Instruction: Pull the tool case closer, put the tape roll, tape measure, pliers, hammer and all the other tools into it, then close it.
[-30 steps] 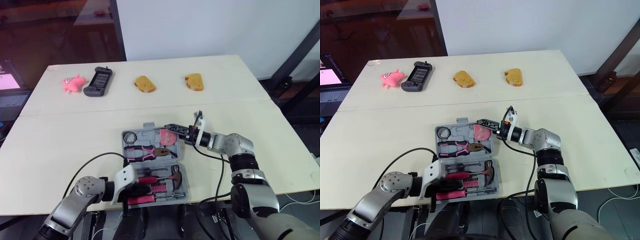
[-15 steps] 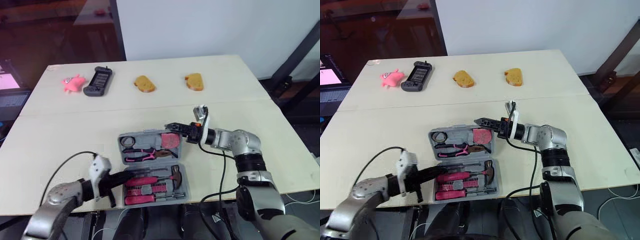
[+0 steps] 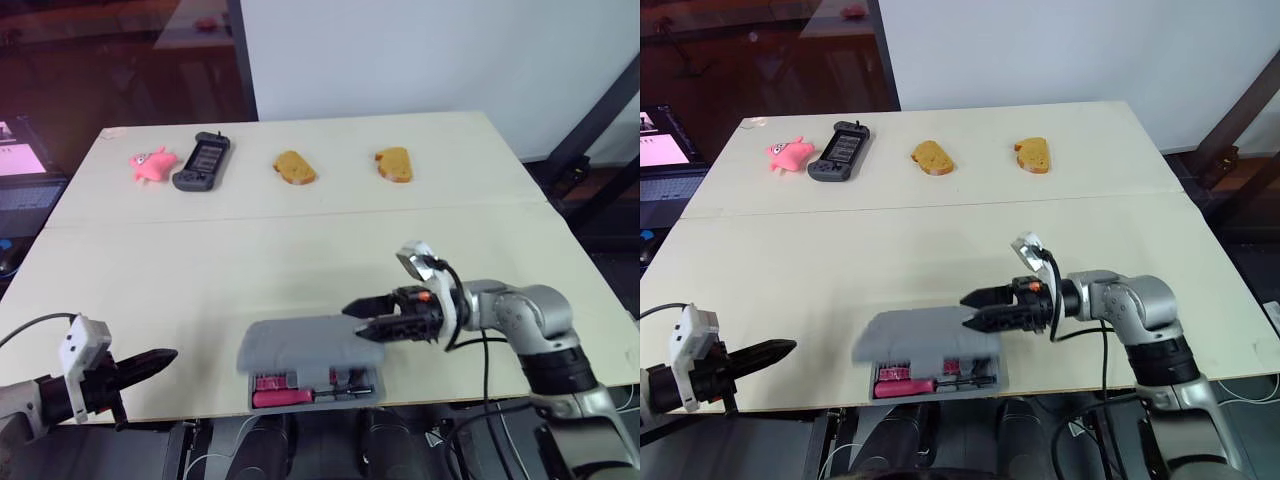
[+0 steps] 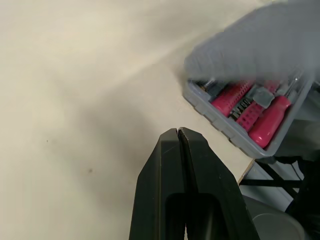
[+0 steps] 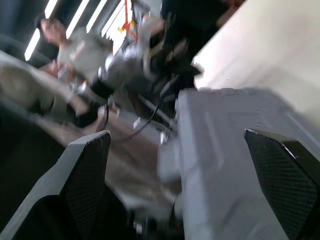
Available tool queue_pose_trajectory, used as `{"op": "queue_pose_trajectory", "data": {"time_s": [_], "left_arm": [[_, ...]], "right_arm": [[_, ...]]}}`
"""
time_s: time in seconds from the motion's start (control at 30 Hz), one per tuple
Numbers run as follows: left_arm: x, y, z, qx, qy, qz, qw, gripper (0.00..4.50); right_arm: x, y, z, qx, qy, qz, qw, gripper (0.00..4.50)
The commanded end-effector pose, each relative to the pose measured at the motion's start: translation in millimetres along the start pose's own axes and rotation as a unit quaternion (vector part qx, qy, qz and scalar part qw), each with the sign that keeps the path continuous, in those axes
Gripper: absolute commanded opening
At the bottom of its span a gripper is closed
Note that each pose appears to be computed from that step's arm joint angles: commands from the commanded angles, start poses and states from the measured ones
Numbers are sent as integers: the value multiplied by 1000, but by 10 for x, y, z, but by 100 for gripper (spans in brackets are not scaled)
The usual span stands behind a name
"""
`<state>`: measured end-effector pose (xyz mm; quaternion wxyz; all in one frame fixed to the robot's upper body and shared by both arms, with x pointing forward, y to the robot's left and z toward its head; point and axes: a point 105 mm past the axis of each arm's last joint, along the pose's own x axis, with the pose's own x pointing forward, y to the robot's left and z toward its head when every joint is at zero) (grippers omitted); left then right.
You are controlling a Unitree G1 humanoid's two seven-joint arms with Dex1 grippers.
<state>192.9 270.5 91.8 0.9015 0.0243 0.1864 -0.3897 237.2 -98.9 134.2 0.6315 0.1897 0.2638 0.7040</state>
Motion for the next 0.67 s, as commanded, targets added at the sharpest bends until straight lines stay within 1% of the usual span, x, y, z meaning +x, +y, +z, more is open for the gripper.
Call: {"op": "queue_pose_trajectory", "data": {"time_s": [0.03, 0.13, 0.27, 0.33, 0.4, 0.47, 0.67], "left_arm": [[-2, 69, 129, 43, -6, 9, 999, 0], [21, 62, 129, 60, 1, 1, 998, 0], [-2, 82, 159, 97, 9, 9, 995, 0], [-26, 110, 152, 102, 20, 16, 994, 0], [-72, 119, 155, 101, 28, 9, 994, 0], [-108, 173, 207, 110, 24, 20, 993, 0], [-237, 399, 328, 135, 24, 73, 988, 0]], "right_arm": [[-66, 192, 80, -49, -4, 5, 999, 448], [-180, 222, 111, -86, -10, -34, 996, 448], [-442, 289, 118, -173, 6, -111, 979, 448], [-576, 348, 137, -193, 9, -132, 972, 448], [-714, 362, 183, -231, 7, -173, 957, 448], [-852, 346, 194, -267, 9, -217, 939, 448], [-1109, 295, 171, -316, -7, -294, 902, 448]]}}
